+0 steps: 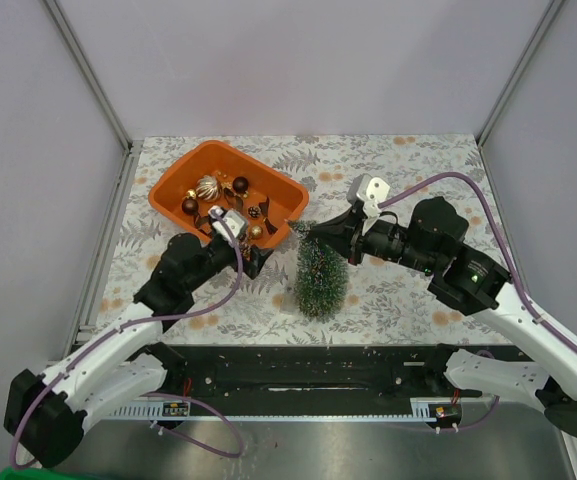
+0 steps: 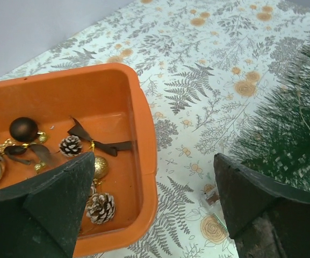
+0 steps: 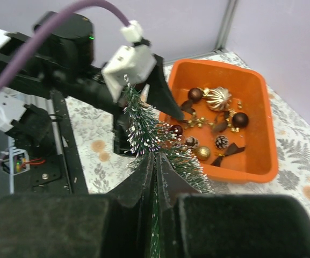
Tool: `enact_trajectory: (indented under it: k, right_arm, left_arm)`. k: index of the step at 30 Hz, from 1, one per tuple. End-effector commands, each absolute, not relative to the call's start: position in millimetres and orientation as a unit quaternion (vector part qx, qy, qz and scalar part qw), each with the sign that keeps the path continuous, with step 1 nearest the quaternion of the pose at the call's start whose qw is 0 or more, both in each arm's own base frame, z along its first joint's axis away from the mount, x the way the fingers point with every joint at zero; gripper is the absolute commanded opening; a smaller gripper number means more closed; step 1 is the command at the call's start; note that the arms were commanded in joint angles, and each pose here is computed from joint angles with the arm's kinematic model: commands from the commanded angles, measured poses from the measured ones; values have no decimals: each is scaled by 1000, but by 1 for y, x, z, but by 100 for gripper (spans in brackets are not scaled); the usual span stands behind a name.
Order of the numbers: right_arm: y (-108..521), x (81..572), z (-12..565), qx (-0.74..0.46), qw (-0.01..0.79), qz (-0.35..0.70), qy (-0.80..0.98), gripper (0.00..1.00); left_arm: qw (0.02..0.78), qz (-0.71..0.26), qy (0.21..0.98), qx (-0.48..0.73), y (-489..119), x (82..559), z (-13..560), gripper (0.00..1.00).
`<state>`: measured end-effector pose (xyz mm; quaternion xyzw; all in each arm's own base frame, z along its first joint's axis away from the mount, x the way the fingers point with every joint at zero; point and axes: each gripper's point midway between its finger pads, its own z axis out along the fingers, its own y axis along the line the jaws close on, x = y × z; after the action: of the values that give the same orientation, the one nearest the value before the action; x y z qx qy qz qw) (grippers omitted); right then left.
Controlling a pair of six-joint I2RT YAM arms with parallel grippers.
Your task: Decorate the small christmas tree
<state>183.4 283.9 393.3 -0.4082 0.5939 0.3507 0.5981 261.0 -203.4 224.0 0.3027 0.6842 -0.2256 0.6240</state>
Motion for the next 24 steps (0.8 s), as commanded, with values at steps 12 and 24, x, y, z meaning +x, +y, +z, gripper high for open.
enact_trajectory:
  k: [12, 24]
  right_arm:
    - [297, 172, 390, -404, 580, 398, 585, 8]
    - [287, 182, 381, -372, 591, 377, 609, 8]
  left_arm:
    - [672, -223, 653, 269, -238, 300, 281, 99]
    - [661, -164, 657, 325, -192, 268, 251, 99]
